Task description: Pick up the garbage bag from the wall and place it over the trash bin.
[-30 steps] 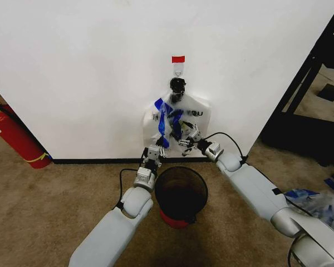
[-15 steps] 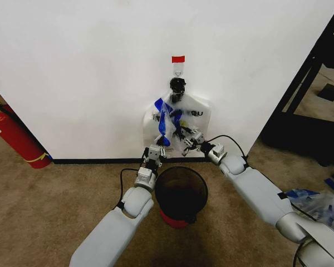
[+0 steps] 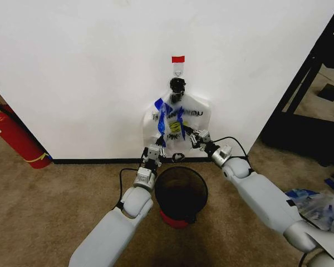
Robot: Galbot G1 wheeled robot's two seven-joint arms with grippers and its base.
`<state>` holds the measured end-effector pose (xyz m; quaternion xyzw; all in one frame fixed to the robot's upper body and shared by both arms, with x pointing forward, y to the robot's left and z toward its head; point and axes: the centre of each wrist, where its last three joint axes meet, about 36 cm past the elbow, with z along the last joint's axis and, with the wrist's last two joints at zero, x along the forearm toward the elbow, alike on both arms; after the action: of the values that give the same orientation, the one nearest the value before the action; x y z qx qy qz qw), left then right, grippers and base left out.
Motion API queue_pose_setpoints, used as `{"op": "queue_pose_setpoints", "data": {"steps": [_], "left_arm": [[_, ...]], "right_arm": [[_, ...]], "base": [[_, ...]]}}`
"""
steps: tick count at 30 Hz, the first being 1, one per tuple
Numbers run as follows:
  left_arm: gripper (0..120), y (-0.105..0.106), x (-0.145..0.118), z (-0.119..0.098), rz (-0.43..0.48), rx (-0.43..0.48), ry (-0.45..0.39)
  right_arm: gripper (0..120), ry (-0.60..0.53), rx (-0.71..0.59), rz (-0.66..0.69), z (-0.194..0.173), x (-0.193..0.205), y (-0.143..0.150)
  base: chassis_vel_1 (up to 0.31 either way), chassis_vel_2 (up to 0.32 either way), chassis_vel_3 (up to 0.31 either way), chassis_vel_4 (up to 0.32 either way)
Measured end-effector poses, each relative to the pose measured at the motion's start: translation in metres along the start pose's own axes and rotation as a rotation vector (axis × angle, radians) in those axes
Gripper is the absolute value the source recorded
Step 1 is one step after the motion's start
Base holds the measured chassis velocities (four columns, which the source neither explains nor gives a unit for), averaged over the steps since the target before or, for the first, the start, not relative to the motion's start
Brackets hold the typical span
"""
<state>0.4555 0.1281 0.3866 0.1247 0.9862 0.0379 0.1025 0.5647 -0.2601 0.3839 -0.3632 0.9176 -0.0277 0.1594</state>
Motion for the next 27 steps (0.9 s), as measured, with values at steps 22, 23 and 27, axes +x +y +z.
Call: {"op": "queue_pose_setpoints", "data": {"steps": [22, 23, 27], "left_arm": [[0, -0.005, 0.131, -0.032, -0.084, 0.111, 0.064], [0, -0.008, 0.136, -0.029, -0.083, 0.108, 0.070], [0, -0.010, 0.140, -0.028, -0.082, 0.106, 0.074]], "right_arm": [[0, -0.028, 0.044, 0.011, -0.056, 0.230, 0.069], [0, -0.026, 0.043, 0.010, -0.056, 0.241, 0.076], [0, -0.029, 0.047, 0.008, -0.058, 0.249, 0.082]], "base": [[0.000, 0.000, 0.000, 0.000], [0.000, 0.000, 0.000, 0.000], [0.000, 0.000, 0.000, 0.000]]}}
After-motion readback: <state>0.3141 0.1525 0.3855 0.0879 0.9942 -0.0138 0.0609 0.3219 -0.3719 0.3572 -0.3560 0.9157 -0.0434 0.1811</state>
